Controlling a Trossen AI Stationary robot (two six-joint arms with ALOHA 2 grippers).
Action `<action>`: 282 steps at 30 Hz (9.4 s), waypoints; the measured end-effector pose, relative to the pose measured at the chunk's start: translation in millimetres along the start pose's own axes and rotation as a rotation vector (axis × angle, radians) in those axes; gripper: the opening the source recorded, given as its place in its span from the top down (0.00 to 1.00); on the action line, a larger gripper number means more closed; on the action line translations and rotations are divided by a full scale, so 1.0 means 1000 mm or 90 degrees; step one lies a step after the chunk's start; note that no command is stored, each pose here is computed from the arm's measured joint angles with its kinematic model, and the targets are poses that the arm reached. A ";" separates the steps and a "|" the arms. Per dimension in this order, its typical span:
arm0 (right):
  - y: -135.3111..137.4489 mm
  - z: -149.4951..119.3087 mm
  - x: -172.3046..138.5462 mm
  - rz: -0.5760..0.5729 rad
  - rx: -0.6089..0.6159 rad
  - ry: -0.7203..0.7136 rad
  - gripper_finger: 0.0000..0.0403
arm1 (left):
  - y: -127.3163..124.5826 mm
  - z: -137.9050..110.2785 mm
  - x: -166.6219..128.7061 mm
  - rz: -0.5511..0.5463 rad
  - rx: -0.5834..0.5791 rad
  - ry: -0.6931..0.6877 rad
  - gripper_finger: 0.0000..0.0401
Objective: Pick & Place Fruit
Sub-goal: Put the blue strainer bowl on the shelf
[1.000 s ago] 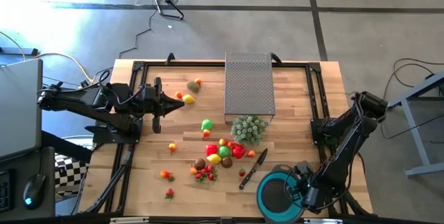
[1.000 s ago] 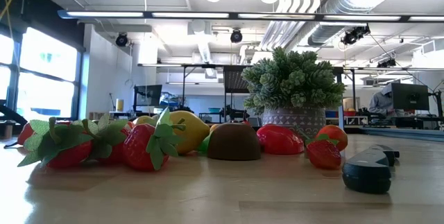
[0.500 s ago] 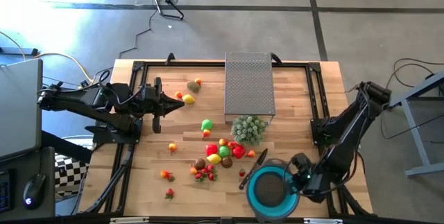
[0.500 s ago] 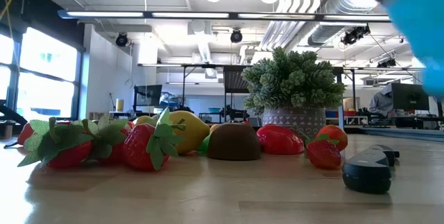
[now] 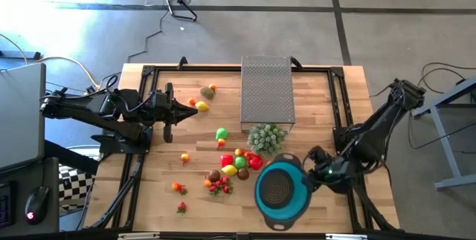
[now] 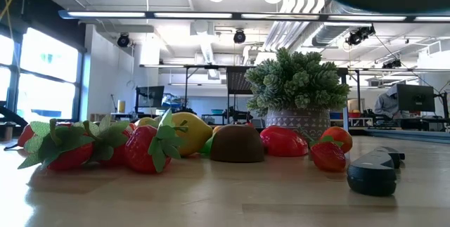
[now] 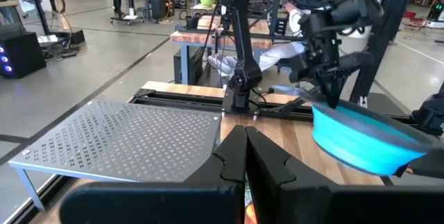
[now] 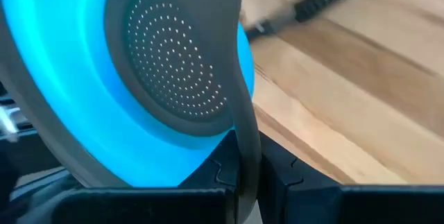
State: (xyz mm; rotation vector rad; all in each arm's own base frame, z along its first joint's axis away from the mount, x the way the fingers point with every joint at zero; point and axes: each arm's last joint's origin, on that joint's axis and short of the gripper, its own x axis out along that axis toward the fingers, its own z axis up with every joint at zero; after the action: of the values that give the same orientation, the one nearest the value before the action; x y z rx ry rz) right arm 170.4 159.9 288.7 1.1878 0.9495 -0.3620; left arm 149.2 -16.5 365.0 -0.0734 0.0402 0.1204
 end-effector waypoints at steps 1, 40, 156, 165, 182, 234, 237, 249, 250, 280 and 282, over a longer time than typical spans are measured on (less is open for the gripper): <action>0.003 0.005 -0.001 0.014 -0.008 -0.008 0.97 | 0.000 0.000 0.000 0.000 0.000 0.000 1.00; 0.020 0.201 -0.092 0.187 -0.151 -0.363 0.97 | 0.005 0.001 -0.001 0.099 0.069 -0.004 1.00; -0.085 0.402 -0.106 -0.159 0.005 0.001 0.95 | 0.005 0.000 -0.001 0.100 0.051 -0.002 1.00; -0.086 0.405 -0.106 -0.184 -0.001 -0.020 0.94 | 0.005 0.000 -0.001 0.100 0.051 -0.002 1.00; -0.085 0.408 -0.105 -0.209 -0.018 -0.041 0.89 | 0.005 0.000 -0.001 0.100 0.051 -0.001 1.00; -0.003 0.281 -0.131 -0.102 -0.446 -0.120 0.99 | 0.005 -0.002 -0.001 0.100 0.055 0.011 1.00; -0.006 0.267 -0.117 -0.069 -0.445 -0.152 0.99 | 0.005 -0.002 -0.001 0.100 0.055 0.011 1.00; -0.030 0.219 -0.045 -0.074 -0.382 -0.260 0.99 | 0.006 -0.002 -0.001 0.128 0.056 0.010 1.00; -0.031 0.217 -0.038 -0.073 -0.382 -0.267 0.99 | 0.006 -0.002 -0.001 0.133 0.056 0.009 1.00; -0.033 0.206 0.054 -0.233 -0.370 -0.575 1.00 | 0.007 -0.002 -0.001 0.151 0.056 0.009 1.00; -0.033 0.208 0.054 -0.241 -0.375 -0.583 1.00 | 0.007 -0.002 -0.001 0.151 0.057 0.009 1.00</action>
State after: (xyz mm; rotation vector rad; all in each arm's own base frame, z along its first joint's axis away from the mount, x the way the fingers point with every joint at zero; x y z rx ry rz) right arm 269.2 -26.7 238.9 0.2150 0.3982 -0.7793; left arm 147.2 -9.8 362.6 0.0197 0.0679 0.3548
